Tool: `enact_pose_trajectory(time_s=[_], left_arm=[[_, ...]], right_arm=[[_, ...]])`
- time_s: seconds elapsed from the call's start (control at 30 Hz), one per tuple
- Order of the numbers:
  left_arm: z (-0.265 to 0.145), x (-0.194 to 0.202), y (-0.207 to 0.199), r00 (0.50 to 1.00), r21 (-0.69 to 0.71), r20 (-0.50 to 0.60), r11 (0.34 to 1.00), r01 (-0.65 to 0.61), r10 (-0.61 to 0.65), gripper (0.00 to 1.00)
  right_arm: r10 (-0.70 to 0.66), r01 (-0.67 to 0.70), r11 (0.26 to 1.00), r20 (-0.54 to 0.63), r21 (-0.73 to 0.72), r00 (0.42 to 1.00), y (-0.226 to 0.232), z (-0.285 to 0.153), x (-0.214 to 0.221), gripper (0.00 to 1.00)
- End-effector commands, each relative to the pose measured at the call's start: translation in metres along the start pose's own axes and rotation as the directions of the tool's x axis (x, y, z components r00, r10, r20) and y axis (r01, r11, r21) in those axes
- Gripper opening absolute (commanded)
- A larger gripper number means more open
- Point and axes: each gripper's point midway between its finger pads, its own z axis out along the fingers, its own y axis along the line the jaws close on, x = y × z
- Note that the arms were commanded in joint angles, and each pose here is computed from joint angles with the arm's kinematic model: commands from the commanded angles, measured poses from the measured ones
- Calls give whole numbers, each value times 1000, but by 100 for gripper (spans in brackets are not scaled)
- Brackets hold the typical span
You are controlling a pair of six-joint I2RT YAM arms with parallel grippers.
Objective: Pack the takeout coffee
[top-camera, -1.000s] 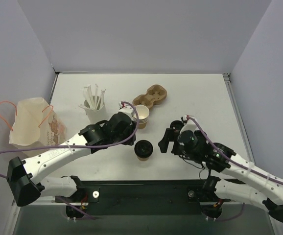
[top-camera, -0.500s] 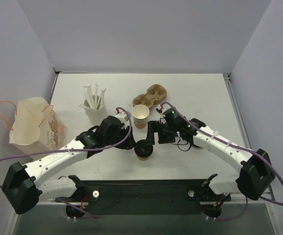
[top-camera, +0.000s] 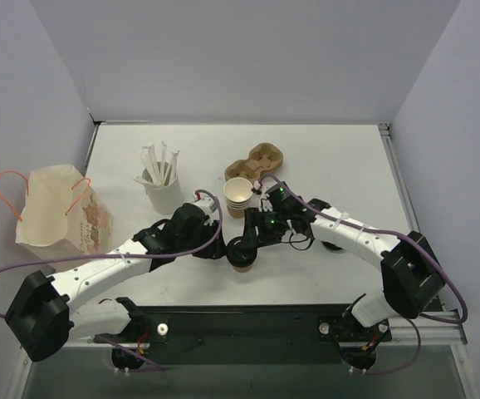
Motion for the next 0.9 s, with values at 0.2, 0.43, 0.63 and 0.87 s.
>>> enact_pose_trajectory(time_s=[0.2,0.43,0.63,0.87], left_arm=[[11,2,16,999,-52,38,998,32,-30,52],[23,28,49,997,-184,-9,980,69,-72,52],[34,56,76,991,-299,-58,949,98,-121,51],[9,16,45,993,-204,46,972,118,-111,52]], right_arm=[[31,-27,993,-34,117,999,-40,16,29,42],[110,-107,979,-11,176,994,-68,29,54,40],[184,-182,963,5,198,983,-78,38,72,39],[215,-224,949,67,223,974,-64,29,64,38]])
